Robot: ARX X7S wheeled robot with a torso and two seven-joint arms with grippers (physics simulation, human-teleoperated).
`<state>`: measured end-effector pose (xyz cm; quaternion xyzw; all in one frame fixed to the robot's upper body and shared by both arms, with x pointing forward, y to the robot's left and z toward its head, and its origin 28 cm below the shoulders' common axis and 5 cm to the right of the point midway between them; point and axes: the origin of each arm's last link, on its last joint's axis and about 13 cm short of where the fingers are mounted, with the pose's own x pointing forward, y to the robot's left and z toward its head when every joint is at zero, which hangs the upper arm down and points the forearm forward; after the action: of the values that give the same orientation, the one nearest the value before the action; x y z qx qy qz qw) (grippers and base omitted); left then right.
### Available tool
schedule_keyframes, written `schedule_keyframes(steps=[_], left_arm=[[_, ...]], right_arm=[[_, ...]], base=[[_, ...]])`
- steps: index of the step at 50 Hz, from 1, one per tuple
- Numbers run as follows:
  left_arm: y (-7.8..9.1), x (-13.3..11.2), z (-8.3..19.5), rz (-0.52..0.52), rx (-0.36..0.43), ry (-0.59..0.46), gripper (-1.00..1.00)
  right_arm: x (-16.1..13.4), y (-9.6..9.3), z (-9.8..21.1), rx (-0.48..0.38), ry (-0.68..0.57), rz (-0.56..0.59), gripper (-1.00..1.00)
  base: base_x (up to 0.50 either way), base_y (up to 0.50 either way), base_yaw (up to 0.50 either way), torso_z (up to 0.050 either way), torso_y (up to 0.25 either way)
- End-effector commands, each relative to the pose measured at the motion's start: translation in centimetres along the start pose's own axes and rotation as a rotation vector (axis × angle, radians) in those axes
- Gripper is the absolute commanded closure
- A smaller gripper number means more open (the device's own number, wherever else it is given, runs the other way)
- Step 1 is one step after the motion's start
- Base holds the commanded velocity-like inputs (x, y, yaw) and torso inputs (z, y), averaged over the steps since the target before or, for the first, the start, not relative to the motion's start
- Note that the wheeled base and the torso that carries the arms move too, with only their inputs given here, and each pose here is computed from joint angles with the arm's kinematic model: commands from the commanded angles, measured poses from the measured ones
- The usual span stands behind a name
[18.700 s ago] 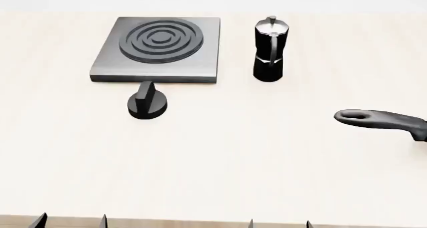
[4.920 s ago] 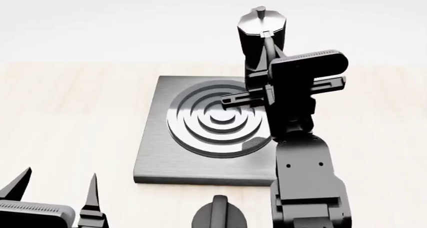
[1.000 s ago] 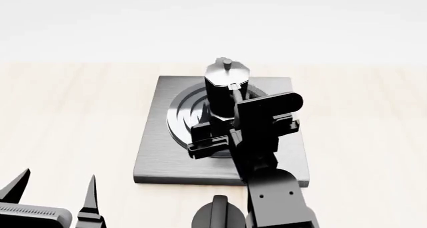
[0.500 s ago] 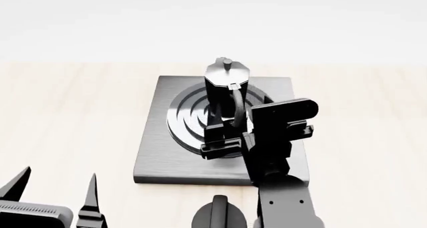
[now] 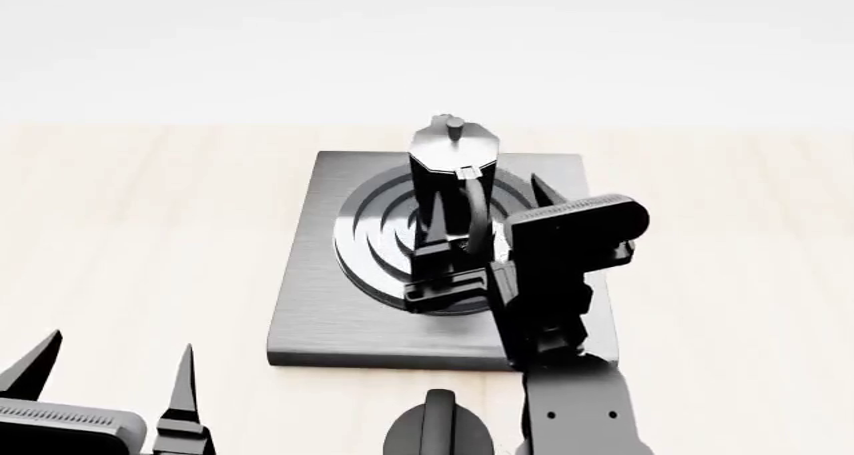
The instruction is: Put the moka pot on the stove.
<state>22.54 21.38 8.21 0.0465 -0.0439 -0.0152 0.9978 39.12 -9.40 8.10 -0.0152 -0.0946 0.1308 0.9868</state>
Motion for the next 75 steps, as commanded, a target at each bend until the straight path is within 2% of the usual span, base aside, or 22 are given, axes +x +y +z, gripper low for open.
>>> schedule_keyframes(steps=[1, 7, 43, 75], left_arm=[[0.0, -0.1, 0.2, -0.011, -0.018, -0.013, -1.0], [0.0, -0.1, 0.2, -0.01, -0.017, -0.015, -1.0], [0.0, -0.4, 0.5, -0.014, -0.02, -0.027, -1.0], [-0.1, 0.0, 0.6, -0.022, -0.019, -0.029, -1.0]], right_arm=[[-0.4, -0.3, 0.0, -0.012, -0.077, 0.005, -1.0], [-0.7, -0.1, 0.0, -0.02, -0.112, 0.025, -1.0], [-7.8, 2.9, 4.6, -0.048, -0.32, 0.124, -1.0], [-11.5, 3.4, 5.5, -0.075, -0.399, 0.116, -1.0]], base=[[0.0, 0.0, 0.0, 0.0, 0.0], [0.0, 0.0, 0.0, 0.0, 0.0], [0.0, 0.0, 0.0, 0.0, 0.0], [0.0, 0.0, 0.0, 0.0, 0.0]])
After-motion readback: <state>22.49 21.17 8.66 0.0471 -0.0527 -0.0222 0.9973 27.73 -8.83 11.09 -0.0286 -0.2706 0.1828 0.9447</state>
